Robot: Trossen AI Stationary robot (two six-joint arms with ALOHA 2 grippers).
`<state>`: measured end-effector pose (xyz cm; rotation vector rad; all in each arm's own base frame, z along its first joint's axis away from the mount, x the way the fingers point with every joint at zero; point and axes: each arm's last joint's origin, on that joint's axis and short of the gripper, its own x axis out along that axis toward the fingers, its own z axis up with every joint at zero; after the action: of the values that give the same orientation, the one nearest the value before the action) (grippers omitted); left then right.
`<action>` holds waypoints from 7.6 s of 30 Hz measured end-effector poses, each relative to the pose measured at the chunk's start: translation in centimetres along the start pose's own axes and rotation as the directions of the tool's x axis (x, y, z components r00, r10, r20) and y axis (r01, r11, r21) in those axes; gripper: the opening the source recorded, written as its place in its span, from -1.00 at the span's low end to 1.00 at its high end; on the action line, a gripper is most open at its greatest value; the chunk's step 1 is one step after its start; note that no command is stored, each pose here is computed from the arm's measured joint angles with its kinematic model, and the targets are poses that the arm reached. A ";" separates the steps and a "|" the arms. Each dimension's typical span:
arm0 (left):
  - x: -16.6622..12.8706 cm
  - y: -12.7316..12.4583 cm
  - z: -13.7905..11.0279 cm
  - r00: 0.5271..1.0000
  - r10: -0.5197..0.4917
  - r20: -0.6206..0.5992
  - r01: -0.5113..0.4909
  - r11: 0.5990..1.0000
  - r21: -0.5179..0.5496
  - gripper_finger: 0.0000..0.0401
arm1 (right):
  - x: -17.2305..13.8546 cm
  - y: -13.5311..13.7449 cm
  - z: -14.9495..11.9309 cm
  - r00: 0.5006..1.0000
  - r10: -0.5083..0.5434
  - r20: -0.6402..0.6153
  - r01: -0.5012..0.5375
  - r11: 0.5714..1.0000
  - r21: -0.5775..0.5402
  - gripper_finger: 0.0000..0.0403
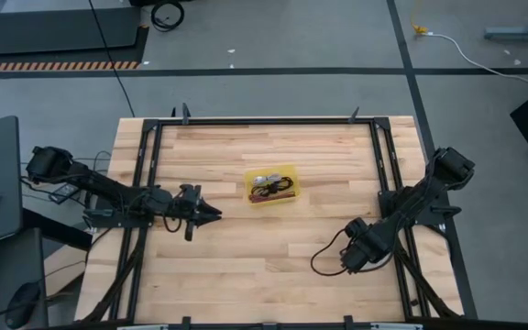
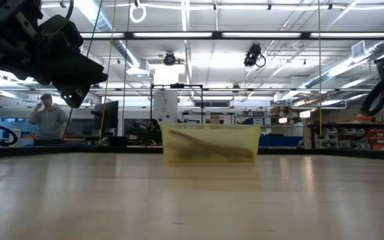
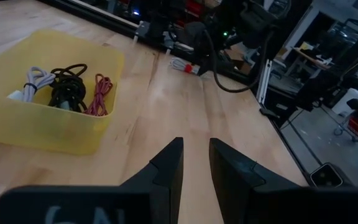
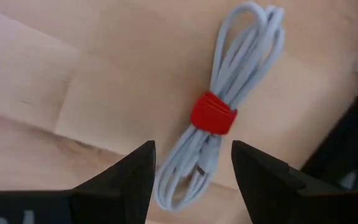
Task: Pick and place USB-C Cables
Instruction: Put the white cable charger into the yellow bin, then adjust the yellow bin on the table
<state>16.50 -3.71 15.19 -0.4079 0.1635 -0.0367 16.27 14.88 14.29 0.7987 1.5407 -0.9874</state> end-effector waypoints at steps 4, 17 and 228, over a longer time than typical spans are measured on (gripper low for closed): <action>-0.1 0.1 -0.2 1.000 0.005 -0.009 -0.005 1.000 0.002 -0.58 | 1.1 -0.3 0.2 1.000 0.019 -0.006 -0.019 1.000 -0.002 0.08; -0.1 -0.1 -0.4 1.000 0.027 -0.005 -0.027 1.000 -0.013 -0.58 | 1.5 -0.3 0.4 0.999 0.043 0.027 -0.040 0.995 -0.086 -0.06; 1.6 4.7 0.9 0.921 0.361 -0.146 -0.318 0.913 0.255 -1.00 | -5.6 2.4 24.2 0.820 0.390 0.419 0.143 0.570 -0.809 -1.00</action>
<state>18.27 0.83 13.91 -0.1410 0.4148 0.2502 29.71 -5.82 17.75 -0.0843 1.1698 -0.2310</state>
